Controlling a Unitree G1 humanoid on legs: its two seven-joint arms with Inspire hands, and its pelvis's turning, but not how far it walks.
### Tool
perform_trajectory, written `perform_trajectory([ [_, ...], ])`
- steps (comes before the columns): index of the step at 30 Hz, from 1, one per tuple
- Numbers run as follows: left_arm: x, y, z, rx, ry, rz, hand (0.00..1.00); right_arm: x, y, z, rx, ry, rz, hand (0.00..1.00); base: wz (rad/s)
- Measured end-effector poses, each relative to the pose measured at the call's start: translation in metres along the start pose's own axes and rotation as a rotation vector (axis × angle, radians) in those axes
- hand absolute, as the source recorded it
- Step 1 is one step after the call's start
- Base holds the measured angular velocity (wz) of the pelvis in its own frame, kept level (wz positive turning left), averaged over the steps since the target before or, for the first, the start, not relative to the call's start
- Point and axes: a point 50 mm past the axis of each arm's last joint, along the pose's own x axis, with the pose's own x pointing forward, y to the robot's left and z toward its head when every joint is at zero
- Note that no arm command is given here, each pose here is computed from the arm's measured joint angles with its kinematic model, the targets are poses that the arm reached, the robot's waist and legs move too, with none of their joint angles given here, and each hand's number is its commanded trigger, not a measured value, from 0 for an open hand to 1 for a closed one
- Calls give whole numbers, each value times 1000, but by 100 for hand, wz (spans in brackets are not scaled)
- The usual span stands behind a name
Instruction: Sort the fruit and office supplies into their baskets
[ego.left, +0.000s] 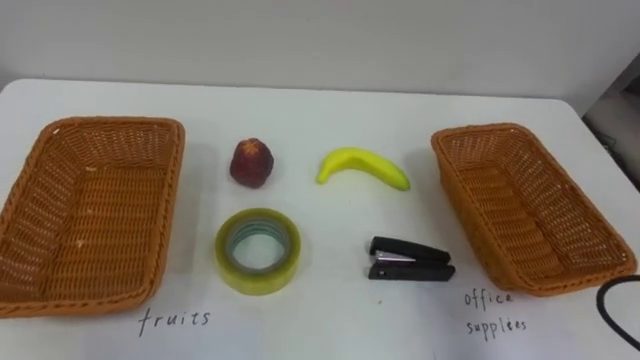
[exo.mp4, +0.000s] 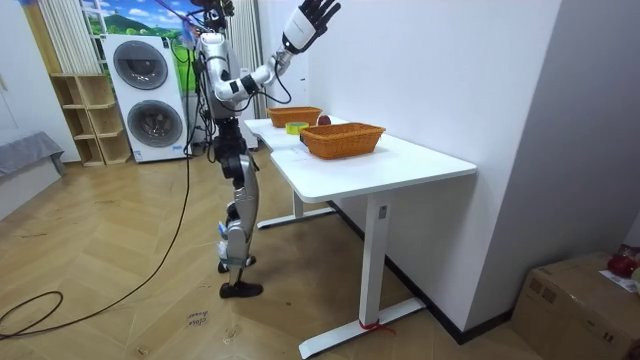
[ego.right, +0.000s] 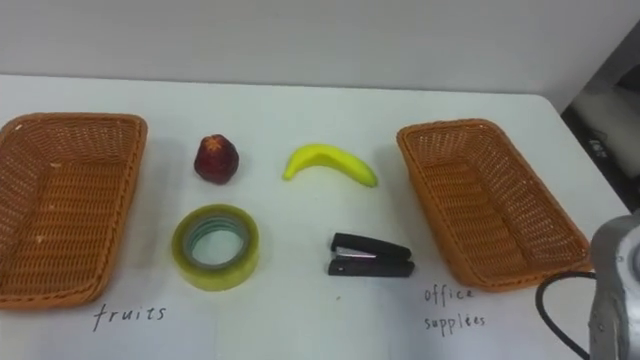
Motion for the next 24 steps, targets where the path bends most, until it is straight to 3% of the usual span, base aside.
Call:
perform_trajectory([
  [10, 1, -1, 3, 6, -9, -19, 0, -8, 26, 3, -89, -62, 286, 0, 0],
  [24, 3, 6, 19, -12, -75, -7, 0, -18, 42, -3, -120, -29, 524, 0, 2],
])
